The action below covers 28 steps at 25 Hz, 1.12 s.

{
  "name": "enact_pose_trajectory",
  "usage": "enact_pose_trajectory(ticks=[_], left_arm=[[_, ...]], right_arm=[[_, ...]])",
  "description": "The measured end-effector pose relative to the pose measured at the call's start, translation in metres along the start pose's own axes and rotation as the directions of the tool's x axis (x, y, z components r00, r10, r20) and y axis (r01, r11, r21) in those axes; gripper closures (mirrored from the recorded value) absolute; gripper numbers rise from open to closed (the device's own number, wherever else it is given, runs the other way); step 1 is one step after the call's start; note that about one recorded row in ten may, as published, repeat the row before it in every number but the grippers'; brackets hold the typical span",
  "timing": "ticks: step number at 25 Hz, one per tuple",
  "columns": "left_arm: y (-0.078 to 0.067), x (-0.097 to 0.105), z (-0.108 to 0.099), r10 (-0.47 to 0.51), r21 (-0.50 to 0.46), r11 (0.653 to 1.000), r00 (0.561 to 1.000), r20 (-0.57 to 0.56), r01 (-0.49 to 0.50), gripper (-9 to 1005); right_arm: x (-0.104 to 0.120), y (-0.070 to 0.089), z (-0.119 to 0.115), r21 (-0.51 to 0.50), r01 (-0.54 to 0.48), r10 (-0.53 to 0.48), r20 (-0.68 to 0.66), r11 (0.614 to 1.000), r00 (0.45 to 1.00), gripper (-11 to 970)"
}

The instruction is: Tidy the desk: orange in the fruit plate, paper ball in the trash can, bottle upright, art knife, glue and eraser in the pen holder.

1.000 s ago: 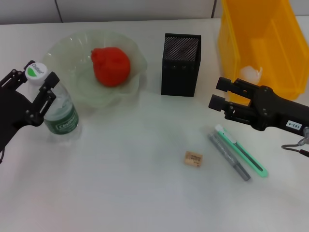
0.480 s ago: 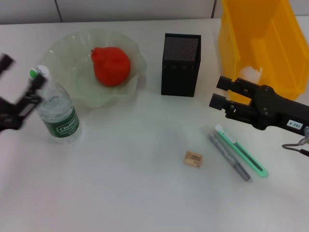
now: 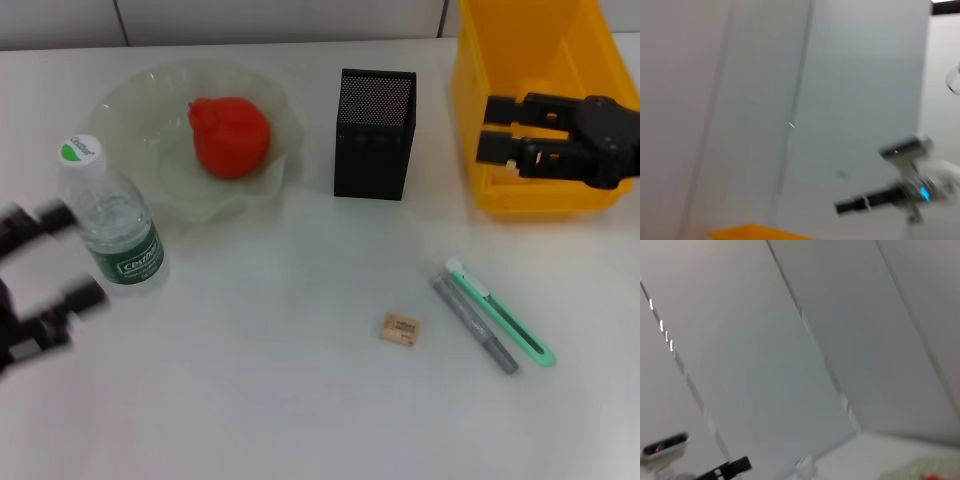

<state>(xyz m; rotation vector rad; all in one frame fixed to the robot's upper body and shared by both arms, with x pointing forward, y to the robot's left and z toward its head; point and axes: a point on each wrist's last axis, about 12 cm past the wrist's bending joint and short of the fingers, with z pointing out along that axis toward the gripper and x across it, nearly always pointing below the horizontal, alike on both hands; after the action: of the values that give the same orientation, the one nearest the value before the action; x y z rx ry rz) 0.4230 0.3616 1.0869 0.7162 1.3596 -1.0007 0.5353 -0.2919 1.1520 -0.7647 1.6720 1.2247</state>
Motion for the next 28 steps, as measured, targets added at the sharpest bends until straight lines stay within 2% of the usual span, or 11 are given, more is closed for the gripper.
enact_pose_trajectory(ticks=[1, 3, 5, 6, 7, 10, 11, 12, 16, 21, 28], left_arm=[[-0.002, 0.004, 0.005, -0.010, 0.062, 0.998, 0.998, -0.058, 0.014, 198], [-0.003, 0.005, 0.007, -0.011, 0.082, 0.996, 0.997, -0.078, 0.018, 198], [-0.003, 0.008, 0.011, -0.017, 0.102, 0.994, 0.994, -0.105, 0.028, 198], [-0.002, 0.009, 0.015, -0.017, 0.110, 0.994, 0.993, -0.113, 0.030, 198], [-0.002, 0.009, 0.015, -0.017, 0.110, 0.994, 0.993, -0.113, 0.030, 198], [0.000, 0.009, 0.018, -0.019, 0.121, 0.992, 0.992, -0.122, 0.034, 198], [0.001, 0.009, 0.020, -0.024, 0.132, 0.990, 0.990, -0.135, 0.042, 198], [0.001, 0.009, 0.020, -0.024, 0.132, 0.990, 0.990, -0.135, 0.042, 198], [0.004, 0.011, 0.026, -0.025, 0.163, 0.985, 0.983, -0.182, 0.055, 198], [0.009, 0.012, 0.034, -0.008, 0.214, 0.975, 0.965, -0.262, 0.066, 197], [0.020, 0.014, 0.039, 0.016, 0.197, 0.979, 0.941, -0.338, 0.054, 197]], right_arm=[[-0.028, 0.007, 0.006, 0.020, -0.023, 0.026, -0.158, 1.000, 0.987, 186], [-0.039, 0.010, 0.010, 0.045, -0.036, 0.046, -0.225, 0.998, 0.973, 186], [-0.062, 0.019, 0.018, 0.130, -0.036, 0.082, -0.371, 0.991, 0.925, 186], [-0.082, 0.029, 0.028, 0.208, 0.014, 0.091, -0.485, 0.978, 0.870, 186], [-0.082, 0.029, 0.028, 0.208, 0.014, 0.091, -0.485, 0.978, 0.870, 186], [-0.100, 0.043, 0.050, 0.283, 0.101, 0.109, -0.638, 0.954, 0.762, 186], [-0.103, 0.048, 0.066, 0.318, 0.158, 0.130, -0.720, 0.935, 0.682, 186], [-0.103, 0.048, 0.066, 0.318, 0.158, 0.130, -0.720, 0.935, 0.682, 186], [-0.092, 0.048, 0.098, 0.405, 0.294, 0.209, -0.826, 0.865, 0.523, 186], [-0.073, 0.041, 0.118, 0.443, 0.348, 0.275, -0.857, 0.826, 0.437, 194], [-0.045, 0.024, 0.127, 0.464, 0.325, 0.323, -0.856, 0.824, 0.403, 252]])
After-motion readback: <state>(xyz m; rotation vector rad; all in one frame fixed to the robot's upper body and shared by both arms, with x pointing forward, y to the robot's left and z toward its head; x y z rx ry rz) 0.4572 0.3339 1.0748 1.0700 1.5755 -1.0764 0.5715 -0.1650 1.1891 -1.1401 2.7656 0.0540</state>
